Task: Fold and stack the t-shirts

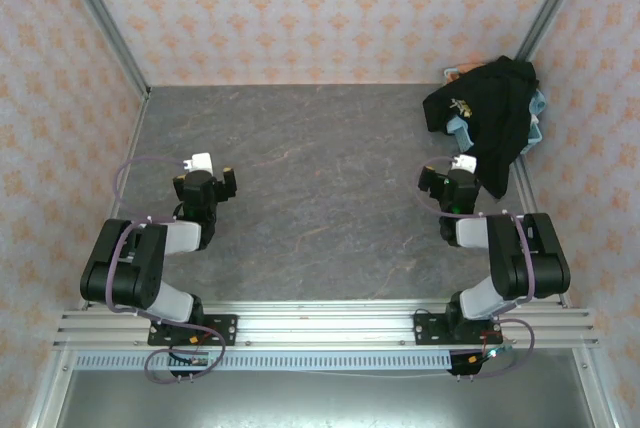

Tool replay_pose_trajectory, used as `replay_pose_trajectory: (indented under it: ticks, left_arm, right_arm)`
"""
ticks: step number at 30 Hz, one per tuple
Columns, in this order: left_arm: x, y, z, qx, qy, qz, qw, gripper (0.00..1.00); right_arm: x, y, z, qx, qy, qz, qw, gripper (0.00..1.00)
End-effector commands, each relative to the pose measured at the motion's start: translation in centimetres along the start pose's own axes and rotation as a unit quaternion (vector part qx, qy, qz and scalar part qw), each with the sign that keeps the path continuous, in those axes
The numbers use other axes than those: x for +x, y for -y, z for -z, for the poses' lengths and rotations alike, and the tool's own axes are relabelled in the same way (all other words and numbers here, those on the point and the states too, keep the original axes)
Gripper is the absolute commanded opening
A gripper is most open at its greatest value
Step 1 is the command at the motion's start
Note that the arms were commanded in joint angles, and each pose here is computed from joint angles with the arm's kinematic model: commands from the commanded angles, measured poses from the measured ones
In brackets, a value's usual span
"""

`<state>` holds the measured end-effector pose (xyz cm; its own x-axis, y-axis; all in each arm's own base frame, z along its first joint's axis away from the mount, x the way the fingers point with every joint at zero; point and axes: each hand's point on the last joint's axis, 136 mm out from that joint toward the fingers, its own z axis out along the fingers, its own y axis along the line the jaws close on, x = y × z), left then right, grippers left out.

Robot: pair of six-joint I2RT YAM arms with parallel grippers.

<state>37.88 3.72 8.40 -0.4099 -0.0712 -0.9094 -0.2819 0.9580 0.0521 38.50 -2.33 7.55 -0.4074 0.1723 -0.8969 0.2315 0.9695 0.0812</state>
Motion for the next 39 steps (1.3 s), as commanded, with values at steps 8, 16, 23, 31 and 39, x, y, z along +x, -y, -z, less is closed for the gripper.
replay_pose_trajectory:
  ticks: [8, 16, 23, 31, 39]
  left_arm:
    - [-1.5, 0.1, -0.3, -0.011, 0.023, -0.001, 1.000, 1.00]
    - [-1.6, 0.1, -0.3, -0.011, 0.023, -0.001, 1.000, 1.00]
    - [-1.5, 0.1, -0.3, -0.011, 0.023, -0.001, 1.000, 1.00]
    - [-1.5, 0.1, -0.3, -0.011, 0.023, -0.001, 1.000, 1.00]
    - [-4.1, 0.4, 0.9, -0.015, 0.013, -0.018, 1.000, 1.00]
  right_arm:
    - [-1.6, 0.3, -0.2, 0.010, 0.026, -0.001, 1.000, 0.99]
    - [-1.6, 0.4, -0.2, 0.011, 0.026, -0.001, 1.000, 0.99]
    - [-1.7, 0.3, -0.2, 0.010, 0.027, -0.001, 1.000, 0.99]
    - [-1.6, 0.3, -0.2, 0.010, 0.026, -0.001, 1.000, 0.99]
    - [-5.2, 1.2, 1.9, 0.057, 0.030, -0.009, 0.998, 0.99]
